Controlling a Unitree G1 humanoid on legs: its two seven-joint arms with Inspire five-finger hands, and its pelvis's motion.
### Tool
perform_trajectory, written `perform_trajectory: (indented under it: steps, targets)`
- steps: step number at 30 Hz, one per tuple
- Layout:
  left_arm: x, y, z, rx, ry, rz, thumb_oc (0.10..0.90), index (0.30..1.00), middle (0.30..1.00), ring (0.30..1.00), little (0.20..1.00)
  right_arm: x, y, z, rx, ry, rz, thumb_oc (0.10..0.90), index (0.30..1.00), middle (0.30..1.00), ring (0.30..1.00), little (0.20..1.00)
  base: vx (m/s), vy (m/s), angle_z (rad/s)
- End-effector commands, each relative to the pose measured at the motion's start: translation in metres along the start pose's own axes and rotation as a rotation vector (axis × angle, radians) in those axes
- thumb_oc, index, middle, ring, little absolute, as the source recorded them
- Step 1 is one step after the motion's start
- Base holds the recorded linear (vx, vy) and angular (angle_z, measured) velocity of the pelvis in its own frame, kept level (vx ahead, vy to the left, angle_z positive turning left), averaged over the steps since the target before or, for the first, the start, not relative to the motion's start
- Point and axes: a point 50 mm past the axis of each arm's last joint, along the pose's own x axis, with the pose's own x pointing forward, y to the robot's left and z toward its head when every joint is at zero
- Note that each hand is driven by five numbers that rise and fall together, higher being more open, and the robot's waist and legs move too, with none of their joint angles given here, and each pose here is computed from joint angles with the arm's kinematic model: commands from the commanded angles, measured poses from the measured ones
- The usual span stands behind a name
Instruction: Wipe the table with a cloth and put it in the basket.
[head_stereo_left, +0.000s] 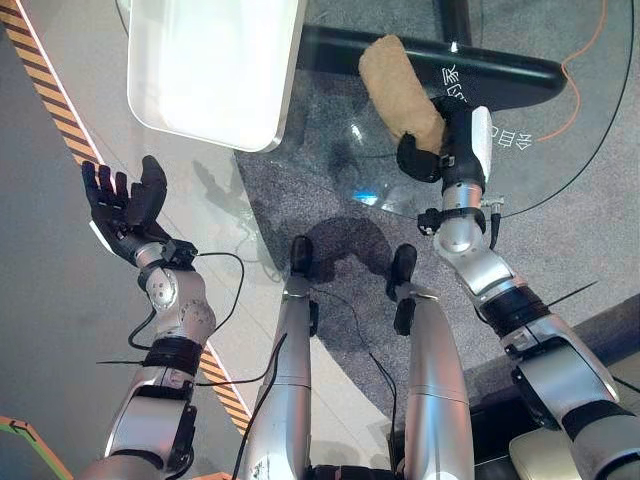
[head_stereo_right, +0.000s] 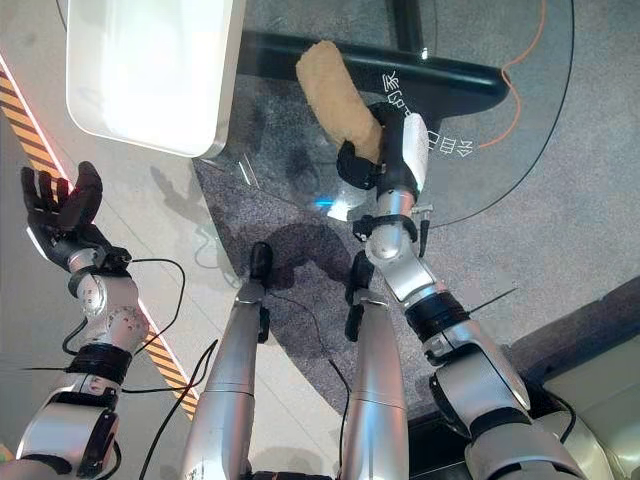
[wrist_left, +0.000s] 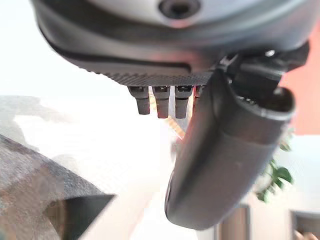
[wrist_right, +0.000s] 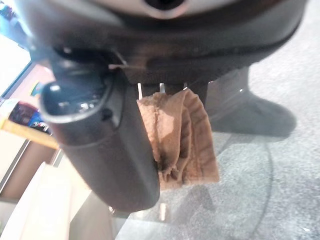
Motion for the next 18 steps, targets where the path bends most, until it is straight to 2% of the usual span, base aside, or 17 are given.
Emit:
perform_trajectory:
  steps: [1,7,18]
  targets:
    - [0.008,-0.008,0.047,-0.088,-0.27,-0.098,0.8,0.9,0.9,0.9,0.9,-0.006,-0.01,0.028,0.07,-0.179,-0.065,0.1,0.3,0.3,0.3,0.2,0.0,0.0,0.0]
    - [-0.023,-0.043,0.044,-0.242,-0.215,-0.444,0.8,0.9,0.9,0.9,0.9,-0.021,-0.015,0.034,0.13,-0.256,-0.078,0.1,0.3,0.3,0.3,0.2,0.0,0.0,0.0]
    - [-0.046,-0.085,0.043,-0.375,-0.082,-0.799,0.8,0.9,0.9,0.9,0.9,-0.039,-0.021,0.057,0.181,-0.43,-0.063,0.1,0.3,0.3,0.3,0.2,0.0,0.022,-0.02]
